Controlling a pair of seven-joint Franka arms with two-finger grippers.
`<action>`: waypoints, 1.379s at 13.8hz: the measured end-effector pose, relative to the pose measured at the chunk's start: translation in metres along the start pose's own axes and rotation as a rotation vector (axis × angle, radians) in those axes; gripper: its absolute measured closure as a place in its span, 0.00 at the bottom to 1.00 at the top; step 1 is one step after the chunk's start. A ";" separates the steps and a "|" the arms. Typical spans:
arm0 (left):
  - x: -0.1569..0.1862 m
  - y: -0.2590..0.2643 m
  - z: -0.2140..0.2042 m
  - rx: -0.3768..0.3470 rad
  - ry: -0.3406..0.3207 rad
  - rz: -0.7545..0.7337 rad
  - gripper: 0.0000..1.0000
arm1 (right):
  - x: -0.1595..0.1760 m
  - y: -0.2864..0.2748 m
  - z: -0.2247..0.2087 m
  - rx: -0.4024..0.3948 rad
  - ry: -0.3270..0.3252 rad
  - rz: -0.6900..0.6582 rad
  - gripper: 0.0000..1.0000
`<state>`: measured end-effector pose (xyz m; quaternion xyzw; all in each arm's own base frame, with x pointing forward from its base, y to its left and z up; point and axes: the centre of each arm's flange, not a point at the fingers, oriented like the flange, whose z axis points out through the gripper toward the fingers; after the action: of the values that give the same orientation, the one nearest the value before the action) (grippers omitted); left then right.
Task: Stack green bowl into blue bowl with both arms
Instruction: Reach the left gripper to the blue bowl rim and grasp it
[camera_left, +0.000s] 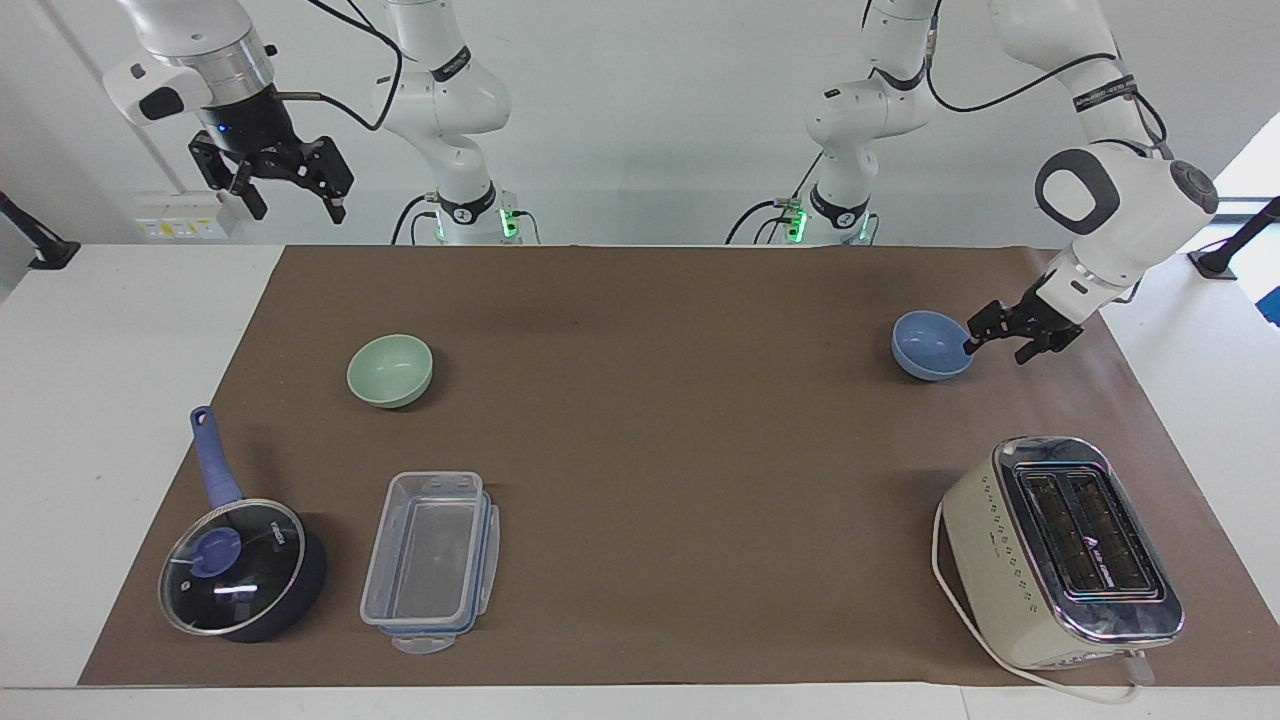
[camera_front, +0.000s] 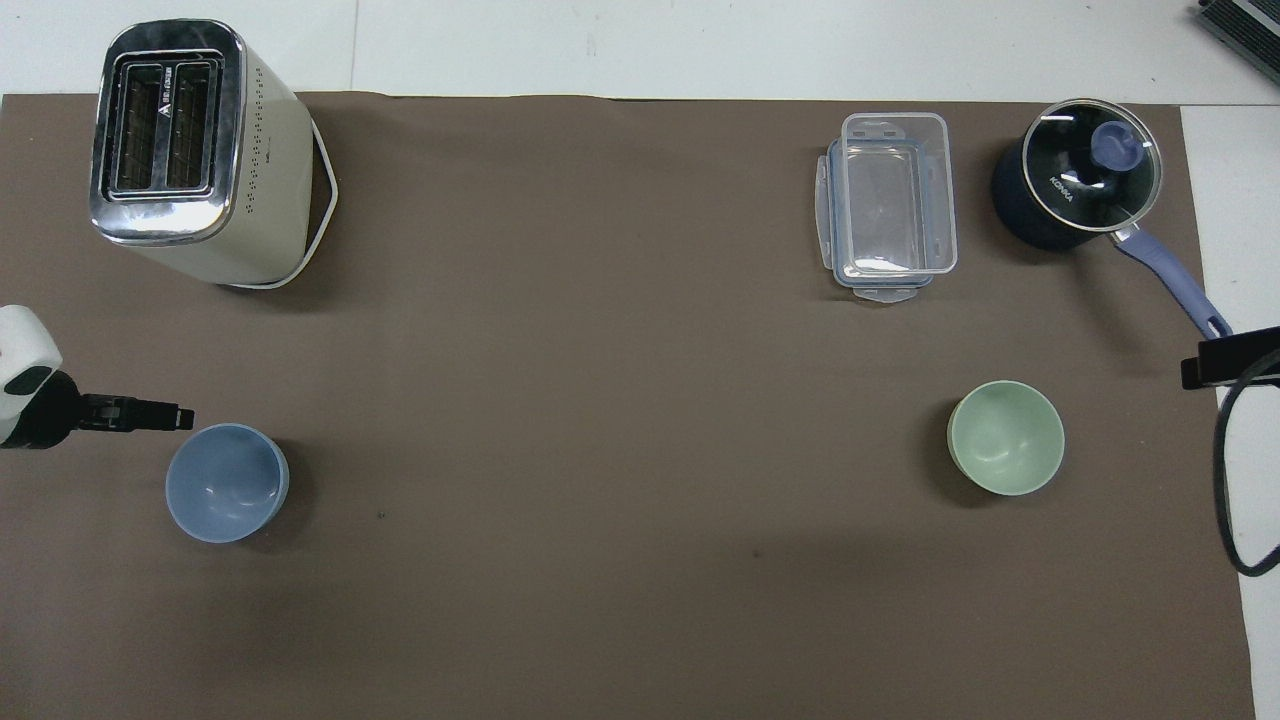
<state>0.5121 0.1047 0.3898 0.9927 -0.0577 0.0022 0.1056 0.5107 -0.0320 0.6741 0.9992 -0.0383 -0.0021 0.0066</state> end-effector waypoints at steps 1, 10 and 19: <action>0.000 -0.001 0.004 0.000 -0.003 0.007 0.00 | 0.000 0.000 0.000 0.000 0.000 0.000 0.00; -0.051 -0.018 0.049 -0.031 -0.071 0.049 0.13 | 0.000 0.000 0.000 0.000 0.000 0.001 0.00; -0.058 -0.022 0.055 -0.033 -0.077 0.044 0.96 | 0.000 0.001 0.000 0.000 0.000 0.002 0.00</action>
<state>0.4567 0.1211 0.3302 0.9887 -0.0836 -0.0344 0.1197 0.5106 -0.0331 0.6741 0.9992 -0.0394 -0.0022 0.0066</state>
